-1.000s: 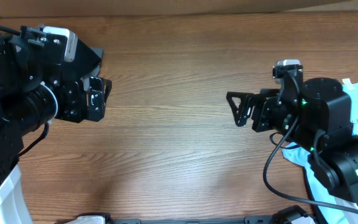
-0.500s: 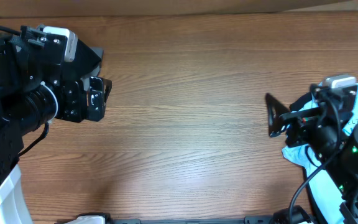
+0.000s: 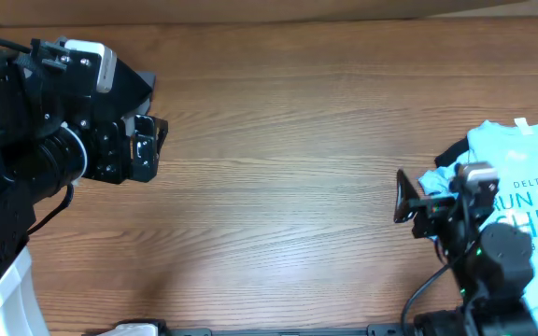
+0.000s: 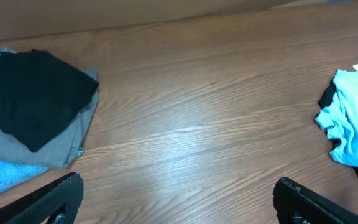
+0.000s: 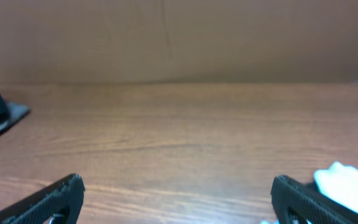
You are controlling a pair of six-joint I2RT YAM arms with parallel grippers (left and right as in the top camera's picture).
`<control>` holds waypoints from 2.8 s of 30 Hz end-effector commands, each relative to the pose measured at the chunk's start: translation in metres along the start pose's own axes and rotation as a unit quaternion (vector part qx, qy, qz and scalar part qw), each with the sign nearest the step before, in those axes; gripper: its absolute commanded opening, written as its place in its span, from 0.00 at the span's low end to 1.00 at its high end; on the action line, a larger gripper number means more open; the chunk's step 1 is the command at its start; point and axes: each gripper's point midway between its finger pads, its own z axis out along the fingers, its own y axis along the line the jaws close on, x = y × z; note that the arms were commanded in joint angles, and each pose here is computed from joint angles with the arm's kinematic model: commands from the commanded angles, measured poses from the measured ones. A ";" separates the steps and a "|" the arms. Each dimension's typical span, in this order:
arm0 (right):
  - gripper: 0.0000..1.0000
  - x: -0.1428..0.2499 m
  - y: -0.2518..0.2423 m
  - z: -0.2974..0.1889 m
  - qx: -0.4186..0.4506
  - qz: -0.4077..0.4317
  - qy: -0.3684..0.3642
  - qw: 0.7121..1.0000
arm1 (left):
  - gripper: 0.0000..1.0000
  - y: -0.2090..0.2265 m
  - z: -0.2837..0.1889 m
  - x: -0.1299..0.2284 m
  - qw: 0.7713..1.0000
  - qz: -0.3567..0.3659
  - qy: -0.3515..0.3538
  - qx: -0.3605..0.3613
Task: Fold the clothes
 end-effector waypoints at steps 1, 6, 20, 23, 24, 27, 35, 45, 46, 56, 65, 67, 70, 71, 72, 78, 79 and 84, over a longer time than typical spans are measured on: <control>1.00 0.020 0.002 -0.001 -0.013 -0.003 -0.025 1.000 | 1.00 -0.001 -0.001 0.001 1.000 -0.006 0.001 0.000; 1.00 0.041 0.001 -0.006 -0.015 -0.005 -0.051 0.999 | 1.00 -0.001 -0.001 0.001 1.000 -0.006 0.001 0.000; 1.00 0.084 -0.001 0.011 -0.025 -0.005 -0.077 0.997 | 1.00 -0.001 -0.001 0.001 1.000 -0.006 0.001 0.000; 1.00 0.084 -0.001 0.012 -0.023 -0.005 -0.077 0.997 | 1.00 -0.001 -0.001 0.001 1.000 -0.006 0.001 0.000; 1.00 0.080 -0.001 0.011 -0.024 -0.006 -0.087 0.996 | 1.00 -0.001 -0.001 0.001 1.000 -0.006 0.001 0.000; 1.00 0.049 0.005 0.004 -0.039 -0.012 -0.164 0.986 | 1.00 -0.001 -0.001 0.001 1.000 -0.006 0.001 0.000; 1.00 0.077 0.002 0.015 -0.036 -0.009 -0.120 0.992 | 1.00 -0.001 -0.001 0.001 1.000 -0.006 0.001 0.000; 1.00 0.078 0.002 0.015 -0.035 -0.009 -0.119 0.992 | 1.00 -0.001 -0.001 0.001 1.000 -0.006 0.001 0.000; 1.00 0.078 0.002 0.015 -0.035 -0.009 -0.119 0.992 | 1.00 -0.001 -0.001 0.001 1.000 -0.006 0.001 0.000; 1.00 0.078 0.002 0.015 -0.035 -0.009 -0.119 0.992 | 1.00 -0.001 -0.001 0.001 1.000 -0.006 0.001 0.000; 1.00 0.078 0.002 0.015 -0.035 -0.009 -0.119 0.992 | 1.00 -0.001 -0.001 0.001 1.000 -0.006 0.001 0.000; 1.00 0.078 0.002 0.015 -0.035 -0.009 -0.119 0.992 | 1.00 -0.001 -0.001 0.001 1.000 -0.006 0.001 0.000; 1.00 0.078 0.002 0.015 -0.035 -0.009 -0.119 0.992 | 1.00 -0.001 -0.001 0.001 1.000 -0.006 0.001 0.000; 1.00 0.078 0.002 0.015 -0.035 -0.009 -0.119 0.992 | 1.00 -0.001 -0.001 0.001 1.000 -0.006 0.001 0.000; 1.00 0.078 0.002 0.015 -0.035 -0.009 -0.119 0.992 | 1.00 -0.001 -0.001 0.001 1.000 -0.006 0.001 0.000; 1.00 0.078 0.002 0.015 -0.035 -0.009 -0.119 0.992 | 1.00 0.000 -0.004 -0.020 0.999 0.010 -0.046 -0.006; 1.00 0.078 0.002 0.015 -0.035 -0.009 -0.119 0.992 | 1.00 0.000 -0.005 -0.029 0.998 0.015 -0.065 -0.007; 1.00 0.078 0.002 0.015 -0.035 -0.009 -0.119 0.992 | 1.00 -0.001 -0.004 -0.065 0.988 0.038 -0.152 -0.001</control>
